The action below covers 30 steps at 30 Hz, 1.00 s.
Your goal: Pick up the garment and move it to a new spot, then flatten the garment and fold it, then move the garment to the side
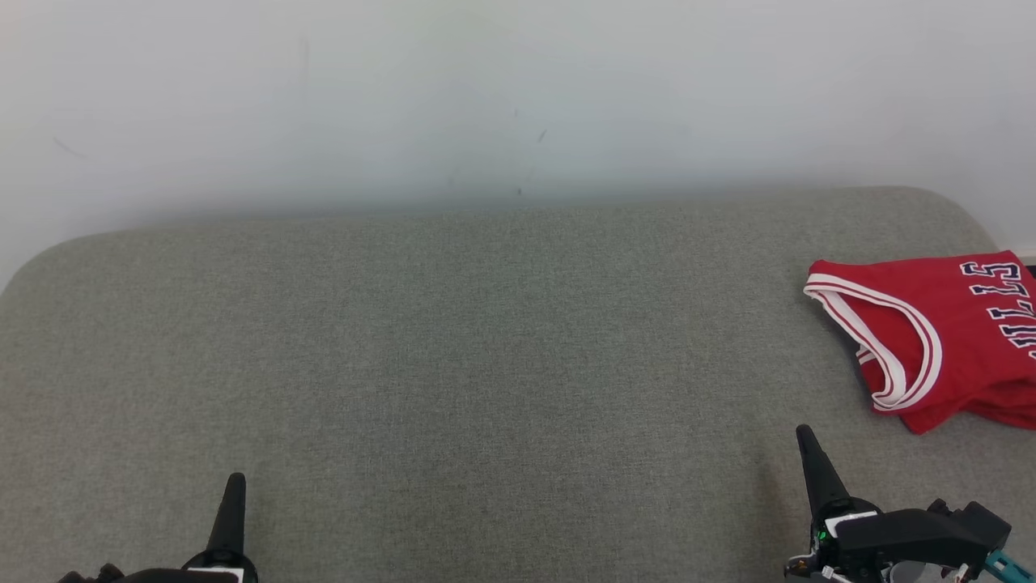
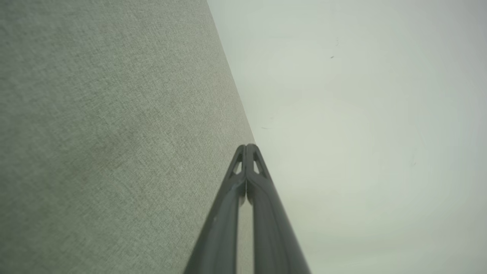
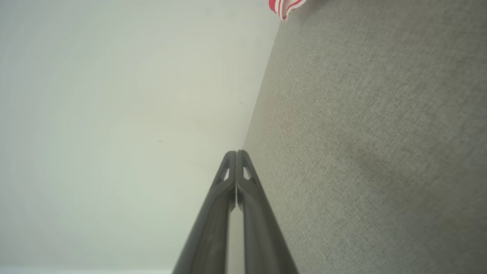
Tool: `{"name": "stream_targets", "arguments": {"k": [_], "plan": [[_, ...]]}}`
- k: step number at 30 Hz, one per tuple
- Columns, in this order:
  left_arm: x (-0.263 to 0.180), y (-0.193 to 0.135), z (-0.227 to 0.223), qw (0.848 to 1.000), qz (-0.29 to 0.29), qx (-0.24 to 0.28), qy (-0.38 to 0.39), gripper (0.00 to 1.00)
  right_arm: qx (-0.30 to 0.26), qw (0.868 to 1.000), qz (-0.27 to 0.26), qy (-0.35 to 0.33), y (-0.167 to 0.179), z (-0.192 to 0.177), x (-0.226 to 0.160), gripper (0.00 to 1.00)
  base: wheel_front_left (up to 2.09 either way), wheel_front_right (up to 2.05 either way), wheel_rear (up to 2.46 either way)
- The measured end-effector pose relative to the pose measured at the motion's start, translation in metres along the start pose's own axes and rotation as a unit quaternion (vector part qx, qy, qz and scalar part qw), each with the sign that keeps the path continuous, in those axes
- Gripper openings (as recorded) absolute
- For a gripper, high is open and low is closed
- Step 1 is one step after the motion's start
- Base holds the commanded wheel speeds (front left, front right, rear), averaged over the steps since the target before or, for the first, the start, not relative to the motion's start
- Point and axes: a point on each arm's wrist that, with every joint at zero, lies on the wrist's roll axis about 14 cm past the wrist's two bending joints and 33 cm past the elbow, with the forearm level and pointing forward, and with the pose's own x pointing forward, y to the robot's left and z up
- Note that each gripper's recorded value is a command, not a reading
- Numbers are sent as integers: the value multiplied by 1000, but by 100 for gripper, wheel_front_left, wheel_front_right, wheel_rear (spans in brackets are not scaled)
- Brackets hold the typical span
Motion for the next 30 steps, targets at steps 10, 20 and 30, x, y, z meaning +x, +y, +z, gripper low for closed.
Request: {"name": "stream_targets", "arguments": {"k": [10, 20, 30], "plan": [[2, -4, 2, 999, -8, -39, 1, 0, 43, 999, 7, 2, 4, 0, 3, 0, 0, 0, 0], [4, -10, 4, 997, -20, -75, 2, 0, 86, 996, 15, 5, 8, 0, 5, 0, 0, 0, 0], [6, -16, 6, 993, -30, -111, 3, 0, 127, 992, 24, 8, 13, 0, 8, 0, 0, 0, 0]]}}
